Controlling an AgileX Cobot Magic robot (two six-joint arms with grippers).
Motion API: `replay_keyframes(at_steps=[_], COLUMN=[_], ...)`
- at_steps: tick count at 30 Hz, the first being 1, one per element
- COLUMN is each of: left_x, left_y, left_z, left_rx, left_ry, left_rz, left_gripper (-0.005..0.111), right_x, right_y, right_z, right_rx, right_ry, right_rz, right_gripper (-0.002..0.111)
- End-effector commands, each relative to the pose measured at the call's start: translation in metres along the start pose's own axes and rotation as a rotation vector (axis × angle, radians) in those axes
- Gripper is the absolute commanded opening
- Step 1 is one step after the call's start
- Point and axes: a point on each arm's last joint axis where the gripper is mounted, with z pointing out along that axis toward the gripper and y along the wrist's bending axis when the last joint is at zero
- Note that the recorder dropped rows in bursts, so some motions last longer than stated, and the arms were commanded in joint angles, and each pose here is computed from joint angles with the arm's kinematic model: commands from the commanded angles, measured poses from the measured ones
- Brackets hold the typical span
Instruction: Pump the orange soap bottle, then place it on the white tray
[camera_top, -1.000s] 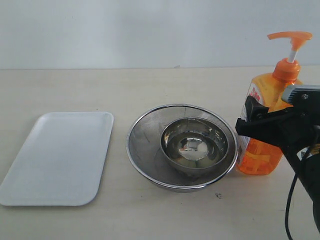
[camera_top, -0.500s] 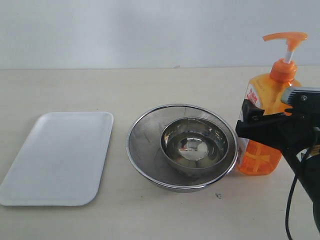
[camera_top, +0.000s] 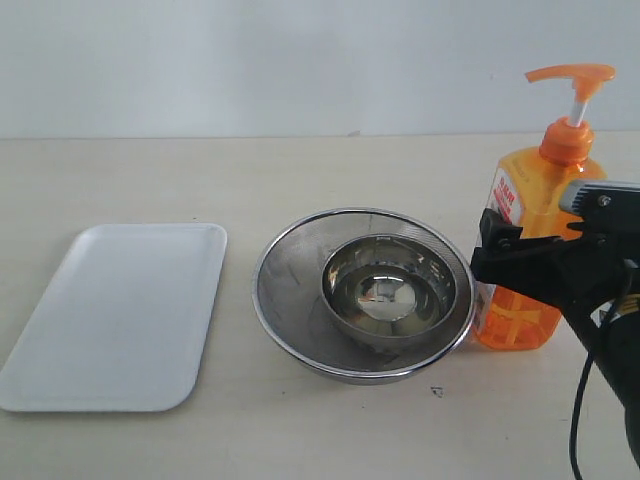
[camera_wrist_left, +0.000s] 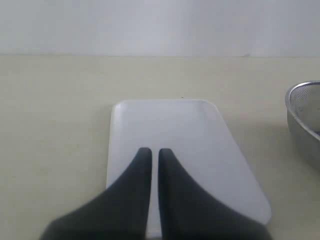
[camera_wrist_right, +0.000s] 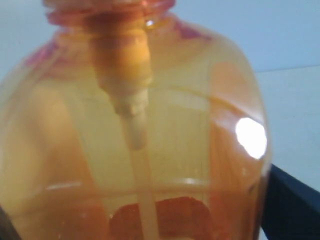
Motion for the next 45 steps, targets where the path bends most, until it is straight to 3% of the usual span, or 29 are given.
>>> replay_keyframes(at_steps=[1, 12, 14, 21, 45], left_x=[0.0010, 0.0010, 0.0010, 0.0010, 0.0010], left_y=[-0.0006, -0.0006, -0.0006, -0.0006, -0.0006], left_z=[0.0001, 0.0001, 0.0001, 0.0001, 0.0001], left_rx=[0.010, 0.010, 0.010, 0.010, 0.010], left_ry=[-0.001, -0.001, -0.001, -0.001, -0.001], left_rz=[-0.011, -0.011, -0.011, -0.011, -0.011], left_gripper=[0.005, 0.005, 0.005, 0.005, 0.005], right_x=[0.0005, -0.0008, -0.0008, 0.0000, -0.0002], right_y=[-0.0010, -0.0010, -0.0008, -0.0007, -0.0001], right_z=[-0.0010, -0.0010, -0.0010, -0.0010, -0.0010], right_rx=[0.002, 0.002, 0.000, -0.001, -0.008], right_ry=[-0.002, -0.015, -0.015, -0.007, -0.009], right_rz=[-0.003, -0.018, -0.019, -0.019, -0.020], right_gripper=[0.090, 0.087, 0.073, 0.000, 0.000])
